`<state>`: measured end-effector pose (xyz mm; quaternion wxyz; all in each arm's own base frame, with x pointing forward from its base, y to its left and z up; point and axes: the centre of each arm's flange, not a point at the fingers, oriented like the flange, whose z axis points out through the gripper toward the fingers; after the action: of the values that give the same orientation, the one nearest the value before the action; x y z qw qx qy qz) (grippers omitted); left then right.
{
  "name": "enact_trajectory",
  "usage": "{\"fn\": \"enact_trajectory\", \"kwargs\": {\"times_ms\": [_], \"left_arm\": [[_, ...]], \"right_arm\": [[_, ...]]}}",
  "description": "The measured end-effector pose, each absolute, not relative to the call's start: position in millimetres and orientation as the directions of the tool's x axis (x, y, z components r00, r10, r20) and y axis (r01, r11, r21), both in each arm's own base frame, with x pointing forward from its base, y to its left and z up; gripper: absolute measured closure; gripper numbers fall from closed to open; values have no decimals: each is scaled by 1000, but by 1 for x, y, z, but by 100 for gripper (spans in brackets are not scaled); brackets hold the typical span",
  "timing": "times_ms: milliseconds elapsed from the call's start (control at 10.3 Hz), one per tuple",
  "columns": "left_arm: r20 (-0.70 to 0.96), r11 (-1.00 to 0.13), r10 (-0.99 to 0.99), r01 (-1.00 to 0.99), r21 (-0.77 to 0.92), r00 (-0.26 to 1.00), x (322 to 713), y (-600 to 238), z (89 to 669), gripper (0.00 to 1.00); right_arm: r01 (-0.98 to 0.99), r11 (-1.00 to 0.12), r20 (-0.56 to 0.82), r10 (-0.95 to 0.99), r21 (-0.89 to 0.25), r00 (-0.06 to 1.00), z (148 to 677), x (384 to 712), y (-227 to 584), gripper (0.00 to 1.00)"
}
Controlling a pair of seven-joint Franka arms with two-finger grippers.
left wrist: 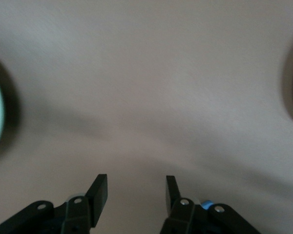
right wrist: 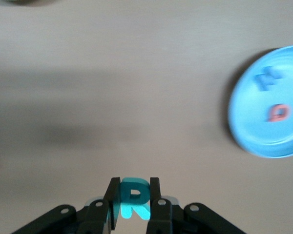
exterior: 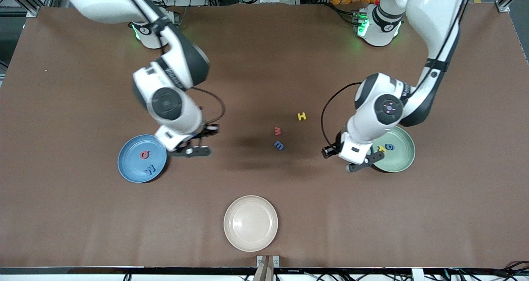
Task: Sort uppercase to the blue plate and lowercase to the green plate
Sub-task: 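Place the teal R on the blue plate while the left gripper grasps blue e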
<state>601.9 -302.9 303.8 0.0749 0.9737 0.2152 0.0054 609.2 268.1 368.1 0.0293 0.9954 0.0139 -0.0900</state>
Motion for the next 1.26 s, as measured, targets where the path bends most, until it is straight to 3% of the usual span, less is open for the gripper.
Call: {"fn": "enact_trajectory", "kwargs": {"times_ms": [292,583,1069,1166,1263], "left_arm": [[24,-878,470,464,116,883,580,-377,261,43],[55,-878,474,468,95,879,564,-425,234,43],[-33,-771,620,617,156,784,574,-441,228,44],[-43,-752,644,642,151,764,571,-446,223,44],[-51,-737,660,659,147,750,567,-452,218,44]], "right_arm": [[23,-994,-233,-3,107,973,327,637,131,72],[-29,-989,-231,-62,142,971,299,640,64,72],[-57,-987,-174,-83,147,981,328,646,52,8],[-63,-988,-140,-83,144,987,349,647,52,0],[-69,-988,-106,-84,142,991,373,646,52,0]]}}
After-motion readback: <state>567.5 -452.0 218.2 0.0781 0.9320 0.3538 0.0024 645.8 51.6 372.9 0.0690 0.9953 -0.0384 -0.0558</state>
